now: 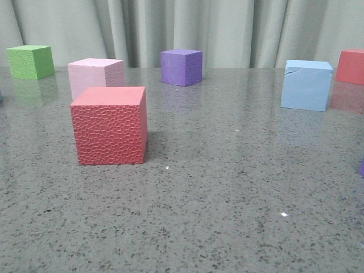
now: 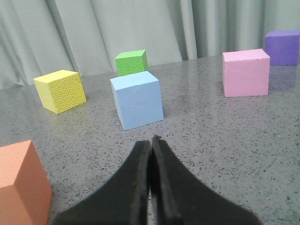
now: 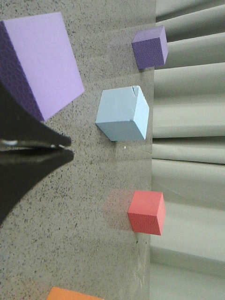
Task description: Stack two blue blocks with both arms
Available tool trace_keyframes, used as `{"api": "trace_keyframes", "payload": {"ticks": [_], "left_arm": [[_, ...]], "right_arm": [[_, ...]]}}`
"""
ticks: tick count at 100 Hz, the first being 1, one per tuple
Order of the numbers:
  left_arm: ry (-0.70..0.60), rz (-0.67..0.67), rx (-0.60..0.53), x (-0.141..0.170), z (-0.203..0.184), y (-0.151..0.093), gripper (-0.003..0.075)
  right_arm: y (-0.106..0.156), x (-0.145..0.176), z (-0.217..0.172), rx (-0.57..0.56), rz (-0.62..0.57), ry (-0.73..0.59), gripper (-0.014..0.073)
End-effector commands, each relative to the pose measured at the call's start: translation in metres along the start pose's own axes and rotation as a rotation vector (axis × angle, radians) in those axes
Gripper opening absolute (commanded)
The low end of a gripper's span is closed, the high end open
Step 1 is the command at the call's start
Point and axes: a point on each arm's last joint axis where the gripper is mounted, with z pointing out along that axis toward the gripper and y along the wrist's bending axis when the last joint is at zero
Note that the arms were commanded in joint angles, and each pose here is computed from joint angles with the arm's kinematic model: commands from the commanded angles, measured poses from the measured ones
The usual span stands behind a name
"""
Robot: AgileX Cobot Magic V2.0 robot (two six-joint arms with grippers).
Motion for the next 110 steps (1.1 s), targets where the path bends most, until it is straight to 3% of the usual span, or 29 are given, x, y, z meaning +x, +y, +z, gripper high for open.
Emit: {"api": "trace_keyframes", "payload": {"ticks": [1, 81, 110], "left_arm": [[-0.072, -0.009, -0.012, 0.005, -0.001, -0.001, -0.0019], [-0.074, -0.009, -0.012, 0.005, -0.001, -0.001, -0.0019], [-0.1, -0.047, -0.013, -0.001, -0.002, 0.0, -0.0019]], "right_arm": [[0.001, -0.013, -0.003, -0.006, -0.008, -0.115, -0.0068], [0.001, -0.014, -0.003, -0.006, -0.008, -0.115, -0.0068], [0.002, -0.027, -0.006, -0.012, 0.008, -0.191, -0.0068]]}}
